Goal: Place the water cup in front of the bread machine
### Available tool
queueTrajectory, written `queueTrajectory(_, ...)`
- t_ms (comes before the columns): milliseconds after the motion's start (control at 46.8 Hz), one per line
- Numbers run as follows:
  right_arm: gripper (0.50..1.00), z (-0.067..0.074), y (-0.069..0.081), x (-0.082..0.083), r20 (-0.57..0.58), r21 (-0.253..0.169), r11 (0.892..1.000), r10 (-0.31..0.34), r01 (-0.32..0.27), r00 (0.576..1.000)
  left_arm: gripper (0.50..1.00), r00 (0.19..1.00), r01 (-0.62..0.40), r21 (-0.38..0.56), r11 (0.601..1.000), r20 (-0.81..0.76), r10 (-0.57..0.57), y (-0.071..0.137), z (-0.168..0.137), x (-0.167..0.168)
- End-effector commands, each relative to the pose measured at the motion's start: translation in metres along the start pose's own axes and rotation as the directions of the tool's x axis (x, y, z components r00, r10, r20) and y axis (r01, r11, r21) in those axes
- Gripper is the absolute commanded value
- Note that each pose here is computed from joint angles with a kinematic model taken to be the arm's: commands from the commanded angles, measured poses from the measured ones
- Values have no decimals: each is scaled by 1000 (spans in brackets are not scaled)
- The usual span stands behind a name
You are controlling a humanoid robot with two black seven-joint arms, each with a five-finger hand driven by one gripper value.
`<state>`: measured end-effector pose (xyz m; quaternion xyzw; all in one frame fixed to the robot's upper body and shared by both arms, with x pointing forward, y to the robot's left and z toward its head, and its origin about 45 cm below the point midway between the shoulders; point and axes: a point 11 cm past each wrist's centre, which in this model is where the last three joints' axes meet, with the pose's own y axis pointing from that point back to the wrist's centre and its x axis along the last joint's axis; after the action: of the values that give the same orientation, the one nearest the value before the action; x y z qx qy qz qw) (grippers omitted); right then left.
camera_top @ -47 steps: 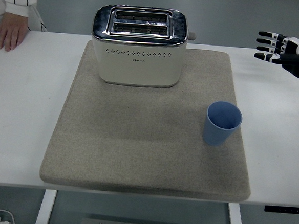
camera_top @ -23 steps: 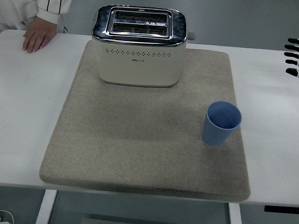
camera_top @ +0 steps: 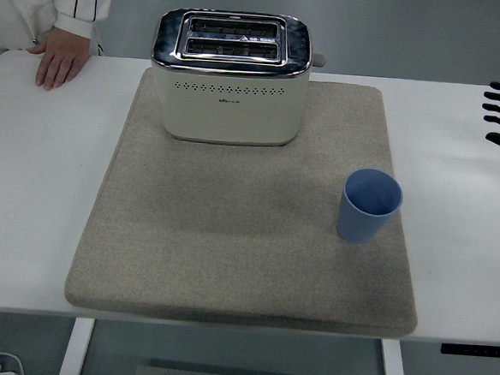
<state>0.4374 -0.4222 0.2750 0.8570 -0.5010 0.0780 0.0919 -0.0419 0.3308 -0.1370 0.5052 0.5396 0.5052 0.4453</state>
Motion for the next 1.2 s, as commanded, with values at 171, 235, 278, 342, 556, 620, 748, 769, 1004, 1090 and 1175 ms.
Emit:
queueTrajectory(171, 926, 3, -32, 5, 12, -125, 973, 198, -195, 980, 1000, 1000, 0, 0, 1000, 0, 0, 0, 0, 0)
queueTrajectory(235, 928, 4, -33, 10, 77, -140, 958, 262, -250, 962, 1000, 1000, 0, 0, 1000, 0, 0, 0, 0, 0)
queueTrajectory(278, 928, 3, -33, 14, 111, -156, 948, 295, -277, 949, 1000, 1000, 0, 0, 1000, 1, 0, 0, 0, 0)
queueTrajectory(342, 928, 0, -36, 15, 132, -168, 942, 312, -289, 941, 1000, 1000, 0, 0, 1000, 0, 0, 0, 0, 0)
queueTrajectory(556, 928, 4, -39, 0, 43, -180, 968, 182, -172, 982, 1000, 1000, 0, 0, 1000, 1, 0, 0, 0, 0)
queueTrajectory(620, 926, 4, -37, -9, -17, -167, 983, 76, -77, 997, 1000, 1000, 0, 0, 1000, 0, 0, 0, 0, 0)
queueTrajectory(748, 926, -1, -33, -14, -99, -119, 993, -16, 4, 995, 1000, 1000, 0, 1, 1000, 1, 0, 0, -1, 0)
queueTrajectory(769, 926, -2, -30, -13, -108, -114, 993, -21, 8, 994, 1000, 1000, 0, 0, 1000, 0, 0, 0, 0, 0)
queueTrajectory(1004, 926, -11, -4, -14, -156, -70, 987, -155, 146, 976, 1000, 1000, 0, 0, 1000, 0, 0, 0, 0, 0)
queueTrajectory(1090, 926, -2, 2, -22, -162, -117, 976, -202, 184, 966, 1000, 1000, 0, 0, 1000, 1, 0, 0, 0, 0)
queueTrajectory(1175, 928, 13, 8, -37, -146, -159, 959, -259, 236, 955, 1000, 1000, 0, 0, 1000, 0, 0, 0, 0, 0)
